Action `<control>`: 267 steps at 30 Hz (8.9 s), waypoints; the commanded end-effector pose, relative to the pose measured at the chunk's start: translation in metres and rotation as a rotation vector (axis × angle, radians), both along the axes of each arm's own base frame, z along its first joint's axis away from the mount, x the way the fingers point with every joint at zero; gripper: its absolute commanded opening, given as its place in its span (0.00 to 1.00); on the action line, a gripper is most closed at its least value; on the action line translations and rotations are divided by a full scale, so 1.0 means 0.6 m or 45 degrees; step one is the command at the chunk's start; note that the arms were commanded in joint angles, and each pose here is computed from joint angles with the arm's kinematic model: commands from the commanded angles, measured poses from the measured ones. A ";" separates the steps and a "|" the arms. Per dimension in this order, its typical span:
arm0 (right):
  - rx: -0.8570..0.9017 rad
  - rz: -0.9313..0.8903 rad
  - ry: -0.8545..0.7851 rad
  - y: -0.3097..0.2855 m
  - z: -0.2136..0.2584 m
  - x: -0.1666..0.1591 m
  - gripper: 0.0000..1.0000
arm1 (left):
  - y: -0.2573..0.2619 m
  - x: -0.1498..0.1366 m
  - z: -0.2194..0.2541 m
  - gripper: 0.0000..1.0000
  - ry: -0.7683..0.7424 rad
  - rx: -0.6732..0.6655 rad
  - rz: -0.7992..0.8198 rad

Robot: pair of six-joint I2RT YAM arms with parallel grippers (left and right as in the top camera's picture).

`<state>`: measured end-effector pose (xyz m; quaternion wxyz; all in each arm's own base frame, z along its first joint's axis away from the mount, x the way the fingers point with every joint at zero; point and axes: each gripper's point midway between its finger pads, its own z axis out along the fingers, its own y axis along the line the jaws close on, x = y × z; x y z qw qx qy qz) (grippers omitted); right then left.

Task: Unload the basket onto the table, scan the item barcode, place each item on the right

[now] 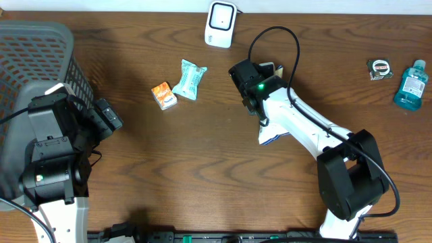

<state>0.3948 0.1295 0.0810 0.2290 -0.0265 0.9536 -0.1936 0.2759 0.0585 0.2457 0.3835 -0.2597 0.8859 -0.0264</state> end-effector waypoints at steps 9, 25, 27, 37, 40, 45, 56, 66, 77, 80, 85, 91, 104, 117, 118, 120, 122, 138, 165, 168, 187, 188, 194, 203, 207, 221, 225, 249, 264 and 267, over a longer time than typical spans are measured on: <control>-0.502 -0.088 -0.143 -0.105 0.075 0.015 0.01 | 0.006 0.000 0.003 0.98 -0.004 0.004 0.027; -0.299 -0.025 0.024 -0.081 0.013 -0.003 0.06 | 0.006 0.000 0.003 0.98 -0.004 0.004 0.027; -0.234 0.002 0.037 -0.061 0.004 -0.004 0.37 | 0.006 0.000 0.003 0.98 -0.004 0.004 0.027; -0.027 0.087 0.096 0.002 -0.023 -0.014 0.81 | 0.006 0.000 0.003 0.98 -0.004 0.004 0.027; -0.018 0.058 0.093 0.000 -0.027 -0.017 0.84 | 0.006 0.000 0.003 0.98 -0.004 0.004 0.027; -0.073 0.047 0.123 -0.013 -0.047 -0.023 0.85 | 0.006 0.000 0.003 0.98 -0.004 0.004 0.027; -0.323 -0.035 0.178 -0.077 -0.102 -0.025 0.95 | 0.006 0.000 0.003 0.98 -0.004 0.004 0.027; -0.178 -0.154 0.285 -0.105 -0.152 -0.031 0.64 | 0.006 0.000 0.003 0.98 -0.004 0.004 0.027; 0.136 -0.086 0.369 -0.042 -0.163 -0.026 0.01 | 0.006 0.000 0.003 0.97 -0.004 0.004 0.027; 0.277 -0.013 0.370 -0.005 -0.141 -0.013 0.01 | 0.006 0.000 0.003 0.98 -0.004 0.004 0.027; 0.606 0.143 0.335 0.062 -0.072 0.014 0.01 | 0.006 0.000 0.003 0.98 -0.004 0.004 0.027; 1.172 0.384 0.324 0.130 0.023 0.023 0.01 | 0.006 0.000 0.003 0.98 -0.004 0.004 0.027; 1.593 0.318 0.396 0.075 0.035 0.013 0.01 | 0.006 0.000 0.003 0.98 -0.004 0.004 0.027; 1.742 0.162 0.294 -0.043 0.015 0.020 0.10 | 0.006 0.000 0.003 0.98 -0.004 0.004 0.027; 1.717 0.120 0.296 -0.057 0.008 0.019 0.17 | 0.006 0.000 0.003 0.98 -0.004 0.004 0.027; 1.638 0.033 0.306 -0.085 -0.011 0.015 0.32 | 0.006 0.000 0.003 0.98 -0.004 0.004 0.027; 1.532 -0.052 0.326 -0.113 -0.033 0.008 0.52 | 0.006 0.000 0.003 0.98 -0.004 0.004 0.027; 1.216 -0.235 0.330 -0.201 -0.023 -0.004 0.64 | 0.006 0.000 0.003 0.98 -0.004 0.004 0.027; 0.803 -0.212 0.379 -0.181 -0.030 -0.004 0.71 | 0.006 0.000 0.003 0.98 -0.004 0.004 0.027; 0.812 -0.206 0.374 -0.178 -0.035 -0.004 0.68 | 0.006 0.000 0.003 0.98 -0.004 0.004 0.027; 1.216 -0.052 0.289 -0.088 -0.110 -0.014 0.41 | 0.006 0.000 0.003 0.98 -0.004 0.004 0.027; 1.233 -0.035 0.284 -0.082 -0.113 -0.015 0.37 | 0.006 0.000 0.003 0.98 -0.004 0.004 0.027; 1.229 -0.009 0.298 -0.063 -0.128 -0.028 0.15 | 0.006 0.000 0.003 0.98 -0.004 0.004 0.027; 1.229 -0.004 0.299 -0.058 -0.111 -0.021 0.04 | 0.006 0.000 0.003 0.98 -0.004 0.004 0.027; 1.162 -0.077 0.307 -0.088 -0.089 -0.014 0.39 | 0.006 0.000 0.003 0.98 -0.004 0.004 0.027; 1.068 -0.227 0.334 -0.115 -0.099 -0.018 0.99 | 0.006 0.000 0.003 0.98 -0.004 0.004 0.027; 1.077 -0.248 0.344 -0.103 -0.114 -0.027 0.99 | 0.006 0.000 0.003 0.98 -0.004 0.004 0.027; 1.104 -0.416 0.501 -0.050 -0.190 -0.105 0.79 | 0.006 0.000 0.003 0.98 -0.004 0.004 0.027; 1.166 -0.340 0.313 -0.033 -0.199 -0.037 0.75 | 0.006 0.000 0.003 0.98 -0.004 0.004 0.027; 1.187 -0.314 0.331 -0.025 -0.209 -0.038 0.70 | 0.006 0.000 0.003 0.98 -0.004 0.004 0.027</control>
